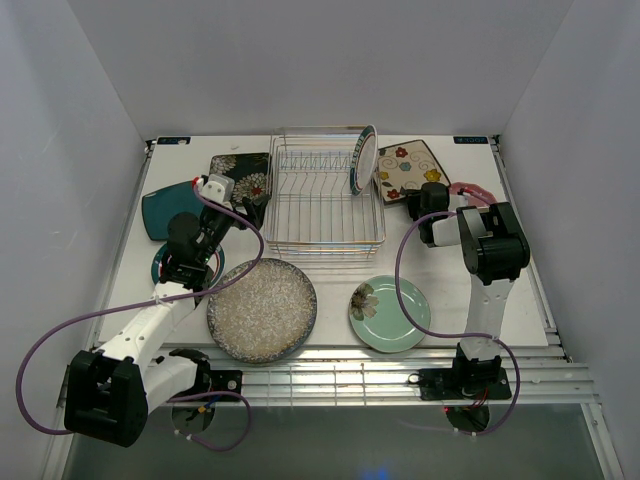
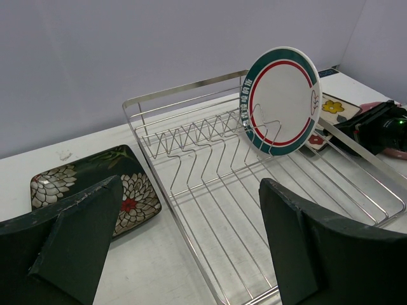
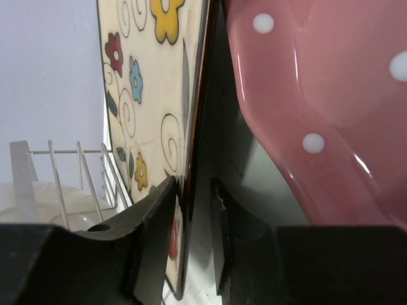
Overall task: Load the plates into the dish rack
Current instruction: Pick up the plate from the corner of the board.
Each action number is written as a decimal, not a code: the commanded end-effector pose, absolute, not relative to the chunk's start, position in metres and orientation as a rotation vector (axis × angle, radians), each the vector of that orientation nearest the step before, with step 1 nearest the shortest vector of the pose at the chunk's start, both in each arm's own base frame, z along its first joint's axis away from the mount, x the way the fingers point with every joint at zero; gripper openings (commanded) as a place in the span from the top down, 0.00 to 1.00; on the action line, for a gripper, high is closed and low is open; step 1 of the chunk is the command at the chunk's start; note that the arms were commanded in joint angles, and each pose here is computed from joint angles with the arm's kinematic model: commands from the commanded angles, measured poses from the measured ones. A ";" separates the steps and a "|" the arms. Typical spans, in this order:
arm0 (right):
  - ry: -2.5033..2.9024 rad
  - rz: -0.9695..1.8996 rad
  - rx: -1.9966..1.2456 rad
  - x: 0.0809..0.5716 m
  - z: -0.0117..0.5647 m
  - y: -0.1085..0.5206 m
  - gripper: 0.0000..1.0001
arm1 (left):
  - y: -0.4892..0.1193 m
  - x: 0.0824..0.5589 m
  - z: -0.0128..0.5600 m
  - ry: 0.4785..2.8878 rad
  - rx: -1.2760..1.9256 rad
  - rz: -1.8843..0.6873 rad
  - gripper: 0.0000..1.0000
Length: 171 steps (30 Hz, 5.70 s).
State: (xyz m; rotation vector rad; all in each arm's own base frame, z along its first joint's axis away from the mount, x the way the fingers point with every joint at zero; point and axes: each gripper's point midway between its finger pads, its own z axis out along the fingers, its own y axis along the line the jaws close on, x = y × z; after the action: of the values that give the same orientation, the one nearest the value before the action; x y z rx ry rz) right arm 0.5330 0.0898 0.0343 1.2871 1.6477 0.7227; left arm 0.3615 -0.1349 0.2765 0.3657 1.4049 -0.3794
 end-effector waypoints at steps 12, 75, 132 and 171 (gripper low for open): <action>1.586 0.719 1.306 0.538 0.047 0.085 0.92 | -0.135 0.357 0.291 1.358 0.370 -0.379 0.02; 1.513 0.375 1.180 0.474 0.103 0.025 0.92 | -0.134 0.355 0.294 1.350 0.365 -0.377 0.02; 1.720 0.466 1.172 0.455 0.042 0.022 0.56 | -0.139 0.355 0.289 1.366 0.390 -0.396 0.02; 1.650 0.553 1.120 0.487 0.055 0.024 0.51 | -0.144 0.350 0.293 1.355 0.422 -0.422 0.02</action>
State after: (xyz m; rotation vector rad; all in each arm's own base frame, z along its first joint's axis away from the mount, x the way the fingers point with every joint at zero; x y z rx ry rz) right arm 0.4698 0.0322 0.0371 1.1334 1.7457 0.5275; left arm 0.3550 -0.1413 0.2788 0.4033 1.3941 -0.4120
